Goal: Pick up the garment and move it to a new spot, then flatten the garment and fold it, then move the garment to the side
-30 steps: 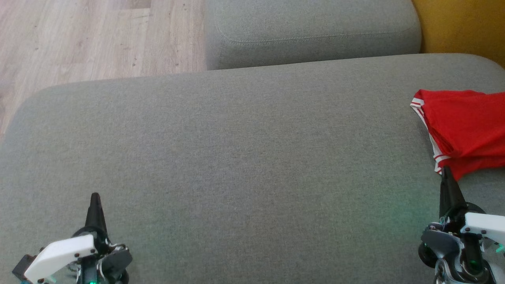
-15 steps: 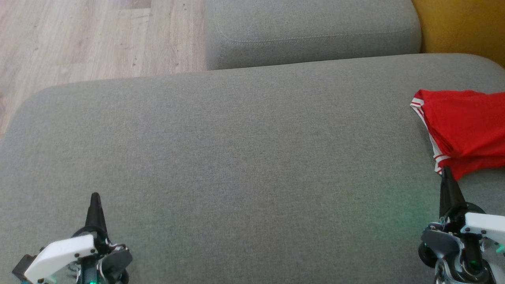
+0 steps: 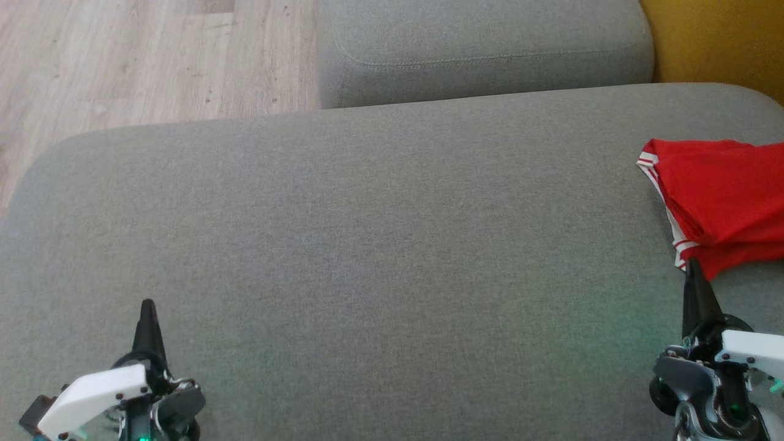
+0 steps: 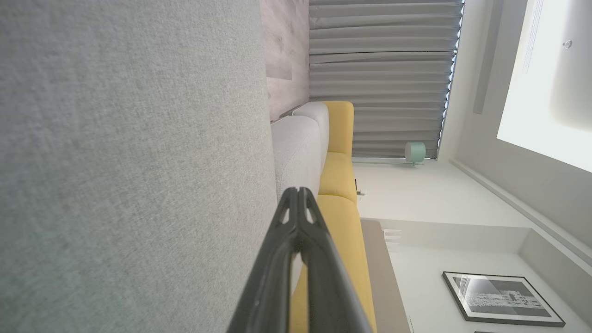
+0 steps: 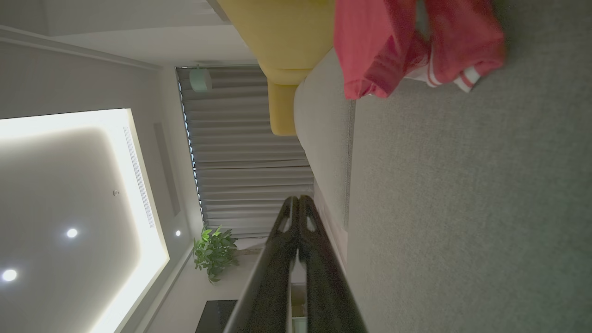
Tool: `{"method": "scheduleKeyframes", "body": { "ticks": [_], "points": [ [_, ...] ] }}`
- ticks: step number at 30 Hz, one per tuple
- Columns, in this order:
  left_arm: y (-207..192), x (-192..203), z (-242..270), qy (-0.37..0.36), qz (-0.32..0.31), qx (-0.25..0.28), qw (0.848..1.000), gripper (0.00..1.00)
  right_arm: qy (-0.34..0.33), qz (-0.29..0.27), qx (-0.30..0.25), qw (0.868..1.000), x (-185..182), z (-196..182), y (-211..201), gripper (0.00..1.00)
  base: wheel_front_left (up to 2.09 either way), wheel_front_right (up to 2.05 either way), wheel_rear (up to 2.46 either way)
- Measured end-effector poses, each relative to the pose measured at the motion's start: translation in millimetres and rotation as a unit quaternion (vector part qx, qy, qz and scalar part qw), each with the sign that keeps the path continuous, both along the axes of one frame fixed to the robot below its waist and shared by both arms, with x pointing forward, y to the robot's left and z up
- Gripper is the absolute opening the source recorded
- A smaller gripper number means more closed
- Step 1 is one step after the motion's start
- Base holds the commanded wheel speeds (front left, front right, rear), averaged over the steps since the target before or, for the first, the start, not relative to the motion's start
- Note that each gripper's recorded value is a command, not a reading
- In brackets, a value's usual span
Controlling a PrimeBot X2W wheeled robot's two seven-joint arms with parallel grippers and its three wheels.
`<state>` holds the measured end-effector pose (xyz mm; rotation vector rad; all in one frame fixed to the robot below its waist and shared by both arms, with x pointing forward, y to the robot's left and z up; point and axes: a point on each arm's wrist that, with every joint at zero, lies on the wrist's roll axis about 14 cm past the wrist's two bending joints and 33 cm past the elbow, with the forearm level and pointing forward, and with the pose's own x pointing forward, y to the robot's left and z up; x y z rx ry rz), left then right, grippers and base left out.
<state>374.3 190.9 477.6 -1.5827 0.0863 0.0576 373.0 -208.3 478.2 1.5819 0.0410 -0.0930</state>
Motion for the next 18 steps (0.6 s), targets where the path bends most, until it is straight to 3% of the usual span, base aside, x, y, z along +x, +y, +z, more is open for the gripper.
{"method": "scheduleKeyframes", "body": {
  "ticks": [18],
  "points": [
    [0.0,0.0,0.0,0.000,0.000,0.000,1.000,0.00,0.000,0.000,0.000,1.000,0.0,0.0,0.0,0.00,0.00,0.00,0.00]
  ]
}}
